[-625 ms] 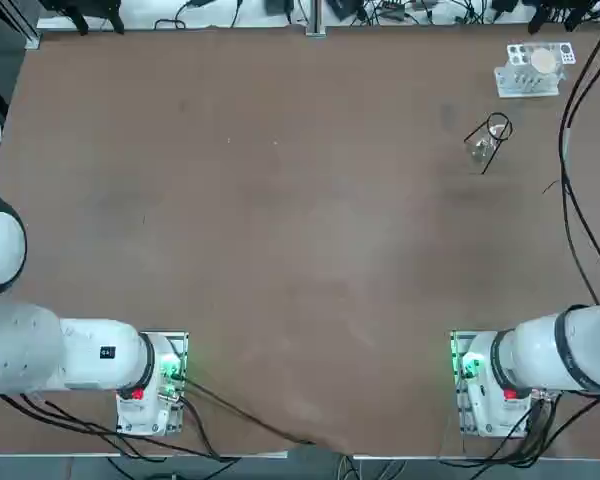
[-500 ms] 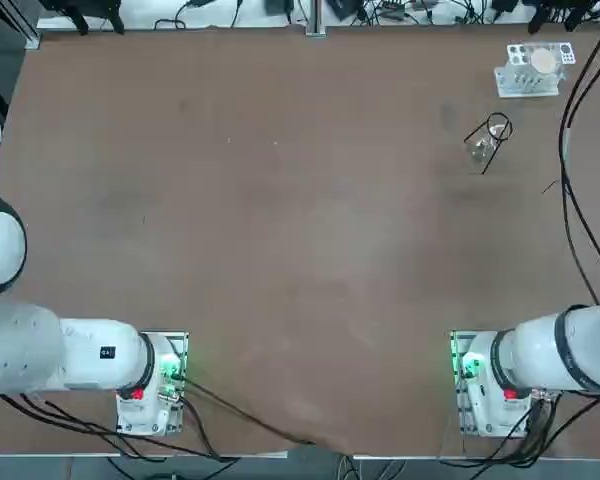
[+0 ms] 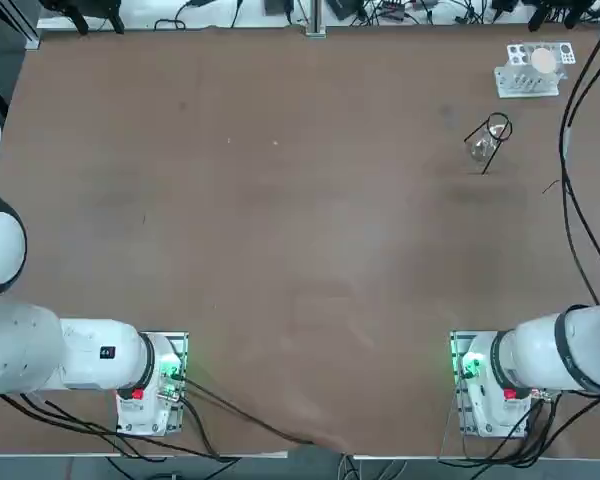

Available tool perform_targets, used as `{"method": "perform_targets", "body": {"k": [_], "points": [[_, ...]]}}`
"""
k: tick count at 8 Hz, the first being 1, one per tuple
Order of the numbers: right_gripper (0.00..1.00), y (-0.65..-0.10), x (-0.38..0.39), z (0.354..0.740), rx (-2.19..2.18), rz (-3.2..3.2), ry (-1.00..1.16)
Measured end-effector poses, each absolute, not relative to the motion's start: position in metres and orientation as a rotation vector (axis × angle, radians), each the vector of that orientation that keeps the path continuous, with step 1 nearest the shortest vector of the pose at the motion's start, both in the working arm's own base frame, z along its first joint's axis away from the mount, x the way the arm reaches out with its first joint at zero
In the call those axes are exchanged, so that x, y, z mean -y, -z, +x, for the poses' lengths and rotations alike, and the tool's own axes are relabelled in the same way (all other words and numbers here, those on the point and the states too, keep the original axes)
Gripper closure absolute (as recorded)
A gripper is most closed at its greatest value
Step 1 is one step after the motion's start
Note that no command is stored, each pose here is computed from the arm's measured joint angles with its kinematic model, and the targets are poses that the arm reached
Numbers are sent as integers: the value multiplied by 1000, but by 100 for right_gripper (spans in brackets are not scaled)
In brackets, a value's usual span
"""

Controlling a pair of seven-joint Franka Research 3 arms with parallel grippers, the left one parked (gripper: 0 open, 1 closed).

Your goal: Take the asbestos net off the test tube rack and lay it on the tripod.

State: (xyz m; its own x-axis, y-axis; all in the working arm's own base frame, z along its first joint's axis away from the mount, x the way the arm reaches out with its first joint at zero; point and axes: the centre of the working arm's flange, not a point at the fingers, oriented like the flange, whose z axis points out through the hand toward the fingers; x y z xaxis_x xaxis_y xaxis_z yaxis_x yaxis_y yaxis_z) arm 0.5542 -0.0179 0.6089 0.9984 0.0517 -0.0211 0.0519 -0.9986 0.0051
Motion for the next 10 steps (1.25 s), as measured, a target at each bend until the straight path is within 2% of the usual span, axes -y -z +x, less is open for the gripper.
{"method": "perform_targets", "body": {"k": [4, 8, 10], "points": [[1, -560, 66, 591, -112, 3082, 1], [1, -478, 124, 631, -424, 2968, -97], [1, -448, 158, 639, -663, 2875, -127]]}}
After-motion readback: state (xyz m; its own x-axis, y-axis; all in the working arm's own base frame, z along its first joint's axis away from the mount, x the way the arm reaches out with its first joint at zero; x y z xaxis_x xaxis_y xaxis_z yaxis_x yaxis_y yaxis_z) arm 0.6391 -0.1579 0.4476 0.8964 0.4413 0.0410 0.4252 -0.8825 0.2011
